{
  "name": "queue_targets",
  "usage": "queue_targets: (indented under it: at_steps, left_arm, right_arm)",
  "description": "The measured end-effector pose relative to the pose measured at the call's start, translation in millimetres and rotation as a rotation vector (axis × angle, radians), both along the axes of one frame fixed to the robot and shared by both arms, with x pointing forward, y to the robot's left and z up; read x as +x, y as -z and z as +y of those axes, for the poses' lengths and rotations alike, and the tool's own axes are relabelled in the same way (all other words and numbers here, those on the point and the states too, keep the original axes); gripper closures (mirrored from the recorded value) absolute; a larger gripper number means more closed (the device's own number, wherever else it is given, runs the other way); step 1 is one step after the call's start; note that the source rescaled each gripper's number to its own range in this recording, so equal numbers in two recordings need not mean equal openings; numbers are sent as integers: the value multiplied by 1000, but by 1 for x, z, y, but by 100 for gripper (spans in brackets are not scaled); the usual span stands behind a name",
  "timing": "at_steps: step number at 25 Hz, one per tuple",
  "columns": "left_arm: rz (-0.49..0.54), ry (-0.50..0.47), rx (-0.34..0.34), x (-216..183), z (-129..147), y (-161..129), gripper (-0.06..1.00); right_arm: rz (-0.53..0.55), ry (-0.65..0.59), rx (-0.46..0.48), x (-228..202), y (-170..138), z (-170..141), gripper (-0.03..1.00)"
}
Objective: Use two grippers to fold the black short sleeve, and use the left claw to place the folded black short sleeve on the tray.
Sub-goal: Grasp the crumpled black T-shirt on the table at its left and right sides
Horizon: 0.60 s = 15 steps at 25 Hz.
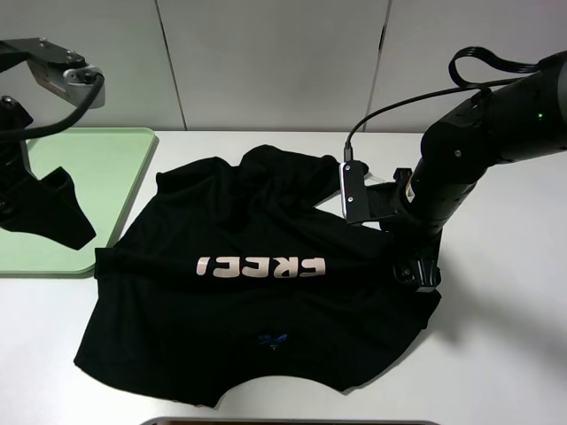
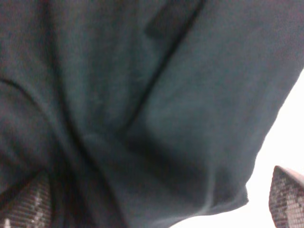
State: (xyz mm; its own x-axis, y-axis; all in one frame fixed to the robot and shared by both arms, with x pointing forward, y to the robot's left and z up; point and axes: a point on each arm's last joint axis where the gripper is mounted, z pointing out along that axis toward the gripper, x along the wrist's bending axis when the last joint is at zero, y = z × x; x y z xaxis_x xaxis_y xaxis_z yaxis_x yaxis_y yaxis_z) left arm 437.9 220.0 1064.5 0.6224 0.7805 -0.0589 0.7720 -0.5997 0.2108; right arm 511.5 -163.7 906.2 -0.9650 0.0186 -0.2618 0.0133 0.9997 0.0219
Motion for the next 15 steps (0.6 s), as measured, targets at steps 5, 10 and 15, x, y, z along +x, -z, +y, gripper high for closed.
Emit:
queue_targets:
  at_steps: [5,10,15]
  left_arm:
    - [0,1,0,0,0,0,-1]
    - [-13,-1,-4,1,0,0,-1]
    - [-24,-2,-7,2,-1,0,-1]
  right_arm:
    - [-41,-32,-10,4,-1,0,-3]
    - [-36,-62,-60,3,-1,-4,-3]
    - [-37,-68,-66,3,0,-4,-3]
